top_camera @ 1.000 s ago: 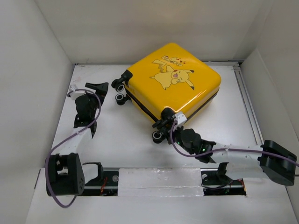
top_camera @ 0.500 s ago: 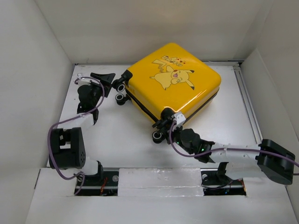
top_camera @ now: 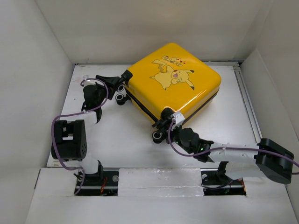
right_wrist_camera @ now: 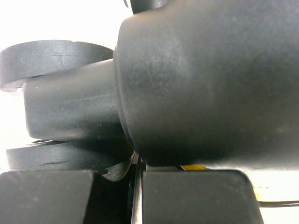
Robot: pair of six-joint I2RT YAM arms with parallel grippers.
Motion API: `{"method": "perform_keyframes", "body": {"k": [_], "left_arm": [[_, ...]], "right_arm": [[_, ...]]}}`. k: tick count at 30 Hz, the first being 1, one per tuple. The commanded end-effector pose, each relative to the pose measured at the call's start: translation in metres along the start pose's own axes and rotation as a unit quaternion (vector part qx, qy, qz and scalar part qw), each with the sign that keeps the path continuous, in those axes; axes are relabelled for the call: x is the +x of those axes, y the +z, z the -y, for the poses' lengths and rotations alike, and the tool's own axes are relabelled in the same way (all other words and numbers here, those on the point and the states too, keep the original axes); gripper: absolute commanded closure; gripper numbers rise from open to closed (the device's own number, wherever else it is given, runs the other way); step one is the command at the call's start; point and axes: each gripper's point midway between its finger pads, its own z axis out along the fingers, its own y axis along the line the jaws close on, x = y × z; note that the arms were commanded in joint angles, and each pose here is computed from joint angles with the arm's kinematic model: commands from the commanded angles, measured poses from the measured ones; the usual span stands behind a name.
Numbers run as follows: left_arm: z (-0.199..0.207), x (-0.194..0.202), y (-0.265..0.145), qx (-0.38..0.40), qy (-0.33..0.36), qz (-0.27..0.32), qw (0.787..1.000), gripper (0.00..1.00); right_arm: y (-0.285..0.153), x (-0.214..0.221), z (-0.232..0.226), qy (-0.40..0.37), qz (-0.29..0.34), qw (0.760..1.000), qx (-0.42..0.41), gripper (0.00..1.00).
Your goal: Pack the luggage
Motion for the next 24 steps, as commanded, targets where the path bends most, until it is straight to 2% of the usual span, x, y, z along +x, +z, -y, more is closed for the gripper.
{"method": "perform_keyframes", "body": {"k": [1, 5, 7, 9, 10, 14, 19, 22, 24], "left_arm": [[0.030, -0.007, 0.003, 0.048, 0.002, 0.008, 0.999, 0.21], [0.032, -0.008, 0.006, 0.058, -0.006, 0.011, 0.998, 0.29], [0.039, -0.011, 0.007, 0.073, -0.012, 0.015, 0.997, 0.38], [0.038, -0.011, 0.009, 0.073, -0.018, 0.015, 0.997, 0.51], [0.044, -0.013, 0.008, 0.085, -0.022, 0.018, 0.996, 0.54], [0.041, -0.007, 0.005, 0.097, -0.042, 0.009, 0.994, 0.54], [0.038, -0.001, 0.003, 0.104, -0.069, -0.005, 0.992, 0.44], [0.042, -0.002, 0.003, 0.116, -0.075, -0.003, 0.990, 0.44], [0.042, 0.002, 0.005, 0.117, -0.081, -0.009, 0.990, 0.49]], "right_arm": [[0.007, -0.035, -0.018, 0.015, 0.047, 0.998, -0.027, 1.00], [0.007, -0.035, -0.018, 0.015, 0.047, 0.998, -0.027, 1.00], [0.005, -0.038, -0.018, 0.017, 0.051, 0.998, -0.029, 1.00], [0.005, -0.038, -0.018, 0.017, 0.051, 0.998, -0.029, 1.00], [0.004, -0.041, -0.019, 0.019, 0.055, 0.998, -0.030, 1.00], [0.004, -0.042, -0.017, 0.019, 0.057, 0.998, -0.025, 1.00], [0.003, -0.043, -0.016, 0.014, 0.057, 0.998, -0.025, 1.00], [0.004, -0.047, -0.018, 0.016, 0.061, 0.998, -0.027, 1.00], [0.005, -0.048, -0.019, 0.016, 0.061, 0.998, -0.027, 1.00]]}}
